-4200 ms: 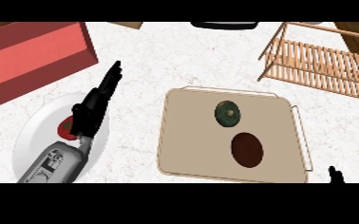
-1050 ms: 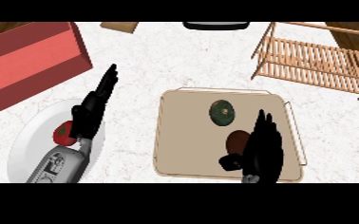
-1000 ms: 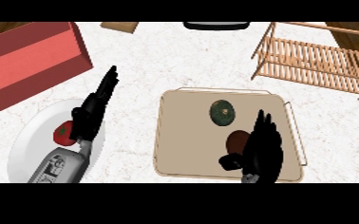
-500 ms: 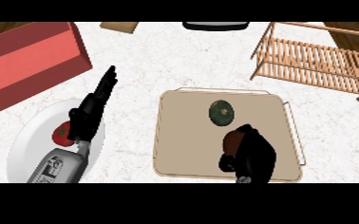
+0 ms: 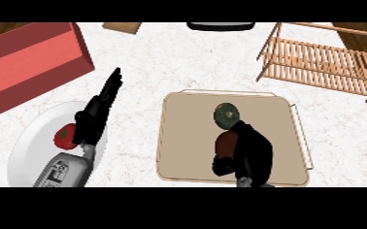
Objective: Pick the cupcake from the tray and place it in the tiered shelf
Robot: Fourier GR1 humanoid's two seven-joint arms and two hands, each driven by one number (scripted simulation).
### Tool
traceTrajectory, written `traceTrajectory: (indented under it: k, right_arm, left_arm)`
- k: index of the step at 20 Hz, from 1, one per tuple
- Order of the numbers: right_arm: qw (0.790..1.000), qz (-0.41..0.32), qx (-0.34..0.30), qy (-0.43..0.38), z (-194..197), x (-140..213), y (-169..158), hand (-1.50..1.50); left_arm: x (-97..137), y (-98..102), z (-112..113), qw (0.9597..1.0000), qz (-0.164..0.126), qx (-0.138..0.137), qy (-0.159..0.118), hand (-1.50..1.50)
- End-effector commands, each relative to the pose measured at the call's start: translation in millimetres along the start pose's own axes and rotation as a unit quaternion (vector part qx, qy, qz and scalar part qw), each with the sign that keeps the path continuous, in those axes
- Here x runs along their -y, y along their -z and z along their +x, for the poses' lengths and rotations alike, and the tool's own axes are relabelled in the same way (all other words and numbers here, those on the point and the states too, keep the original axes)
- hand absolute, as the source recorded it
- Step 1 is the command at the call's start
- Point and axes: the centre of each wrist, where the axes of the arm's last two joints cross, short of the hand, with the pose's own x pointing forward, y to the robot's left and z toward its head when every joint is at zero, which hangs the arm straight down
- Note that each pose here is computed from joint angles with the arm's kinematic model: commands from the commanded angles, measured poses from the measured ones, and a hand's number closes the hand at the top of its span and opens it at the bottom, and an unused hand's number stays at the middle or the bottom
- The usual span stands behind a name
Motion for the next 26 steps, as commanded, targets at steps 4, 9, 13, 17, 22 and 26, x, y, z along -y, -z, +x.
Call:
traceTrajectory:
  k: [4, 9, 13, 17, 22, 26]
  right_arm:
    - [0.991, 0.047, 0.120, 0.042, 19, 16, 11, 1.50]
    - [0.969, -0.014, 0.157, 0.192, 39, 60, -15, 1.50]
    - [0.962, -0.064, 0.176, 0.197, 54, 90, -32, 1.50]
    - [0.953, -0.116, 0.160, 0.232, 54, 136, -57, 1.50]
    - [0.954, -0.195, 0.131, 0.186, 36, 165, -63, 1.50]
    - [0.939, -0.250, 0.115, 0.205, 44, 198, -55, 1.50]
  left_arm:
    - [1, 6, 1, 0.9999, -0.002, -0.003, -0.011, 0.00]
    - [0, -1, 9, 1.0000, -0.005, 0.001, 0.005, 0.00]
    - [3, -13, -7, 0.9999, 0.009, 0.001, 0.003, 0.00]
    - [11, -8, -2, 1.0000, -0.006, -0.002, -0.005, 0.00]
    - [-4, -2, -4, 0.9999, 0.012, -0.004, 0.005, 0.00]
    - [-5, -4, 1, 0.9999, 0.010, -0.006, 0.006, 0.00]
